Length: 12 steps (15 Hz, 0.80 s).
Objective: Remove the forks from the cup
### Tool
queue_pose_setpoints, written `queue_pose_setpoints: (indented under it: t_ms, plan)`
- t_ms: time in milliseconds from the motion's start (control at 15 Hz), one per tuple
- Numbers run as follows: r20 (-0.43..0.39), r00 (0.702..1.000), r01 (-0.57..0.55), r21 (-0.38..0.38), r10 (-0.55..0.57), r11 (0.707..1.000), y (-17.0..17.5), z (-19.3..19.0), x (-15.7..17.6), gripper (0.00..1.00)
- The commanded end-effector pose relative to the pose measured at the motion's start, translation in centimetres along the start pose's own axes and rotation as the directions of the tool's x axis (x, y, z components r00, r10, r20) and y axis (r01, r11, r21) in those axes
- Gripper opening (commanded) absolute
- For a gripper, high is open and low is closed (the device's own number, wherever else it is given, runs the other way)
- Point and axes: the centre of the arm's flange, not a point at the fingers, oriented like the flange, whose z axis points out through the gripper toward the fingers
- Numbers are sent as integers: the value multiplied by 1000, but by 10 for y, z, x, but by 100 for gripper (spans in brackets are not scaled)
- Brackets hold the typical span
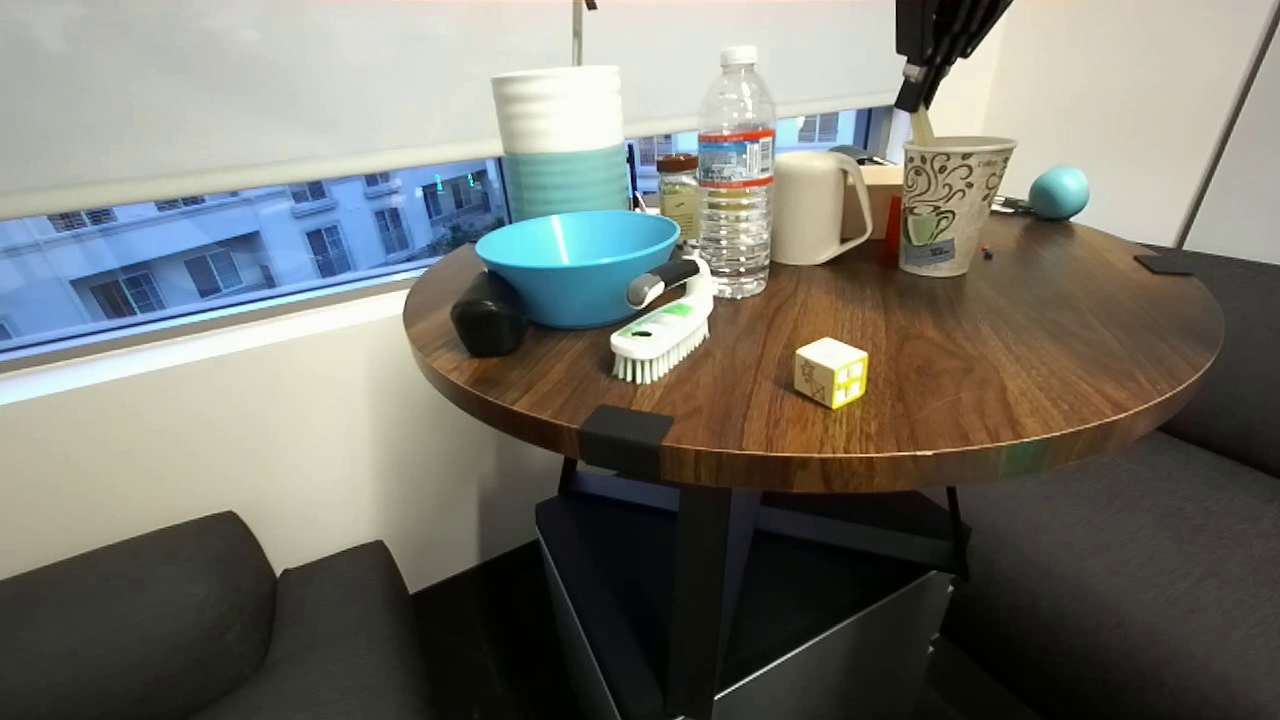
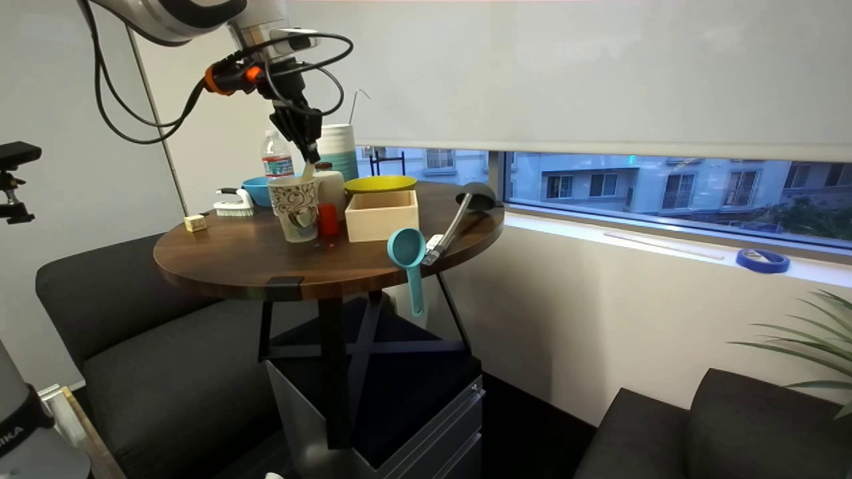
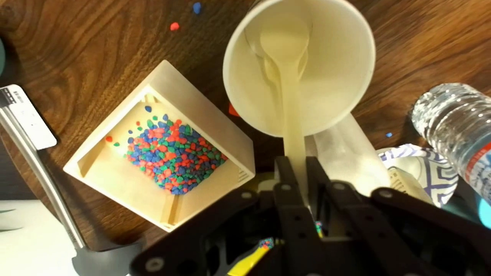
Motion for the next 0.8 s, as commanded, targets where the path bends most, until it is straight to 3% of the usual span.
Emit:
queue_pose_setpoints:
  t_ms: [0,733]
  plan:
    - [-37,999,2,-10,-2,1000,0,-27,1,3]
    - [-170,985,27,-40,-34,999,-4,-95,-9,3]
